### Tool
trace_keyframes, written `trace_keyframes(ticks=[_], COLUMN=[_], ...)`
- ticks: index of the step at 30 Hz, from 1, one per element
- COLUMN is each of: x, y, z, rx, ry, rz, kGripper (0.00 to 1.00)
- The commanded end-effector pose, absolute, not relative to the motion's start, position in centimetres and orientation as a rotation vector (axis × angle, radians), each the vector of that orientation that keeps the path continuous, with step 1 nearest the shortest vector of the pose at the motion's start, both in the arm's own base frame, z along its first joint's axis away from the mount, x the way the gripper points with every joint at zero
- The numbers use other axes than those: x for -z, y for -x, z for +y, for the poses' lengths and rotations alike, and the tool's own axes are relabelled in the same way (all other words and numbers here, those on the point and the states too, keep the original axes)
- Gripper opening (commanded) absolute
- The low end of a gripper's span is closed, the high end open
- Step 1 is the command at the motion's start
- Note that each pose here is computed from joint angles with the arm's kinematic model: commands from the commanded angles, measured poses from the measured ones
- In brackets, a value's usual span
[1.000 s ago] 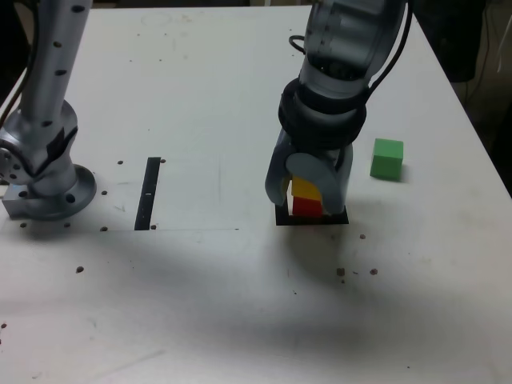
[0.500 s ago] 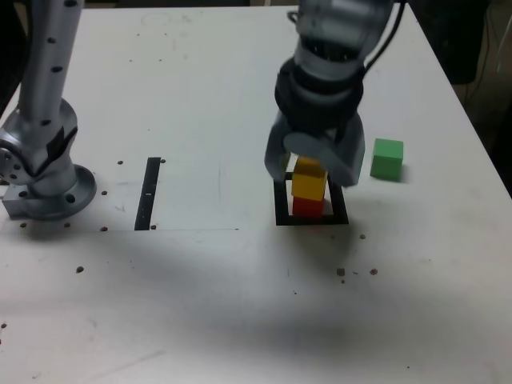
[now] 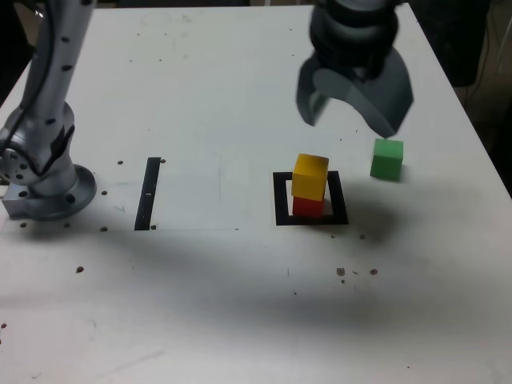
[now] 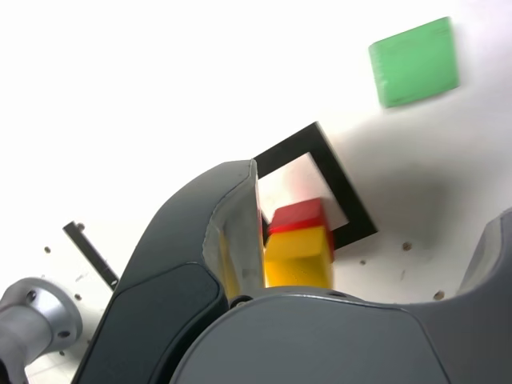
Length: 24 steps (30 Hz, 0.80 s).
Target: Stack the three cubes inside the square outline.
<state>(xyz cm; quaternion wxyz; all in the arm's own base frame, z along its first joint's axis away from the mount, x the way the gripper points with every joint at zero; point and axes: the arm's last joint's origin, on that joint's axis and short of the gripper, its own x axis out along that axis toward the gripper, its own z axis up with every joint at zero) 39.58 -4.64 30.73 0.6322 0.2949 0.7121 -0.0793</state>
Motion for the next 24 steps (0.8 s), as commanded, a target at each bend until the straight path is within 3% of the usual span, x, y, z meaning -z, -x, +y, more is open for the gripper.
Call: trace_keyframes(ticks=[1, 6, 15, 24], x=[-30.7, -29.5, -25.8, -23.4], y=[-40.4, -42.2, -44.2, -45.6], z=[-4.5, -3.9, -2.7, -2.2], rx=[0.182, 0.175, 0.173, 0.17], ry=[-0.673, -0.661, -0.629, -0.61], rz=[1.615, 1.617, 1.687, 1.694], kGripper=[0.99, 0.98, 0.96, 0.92])
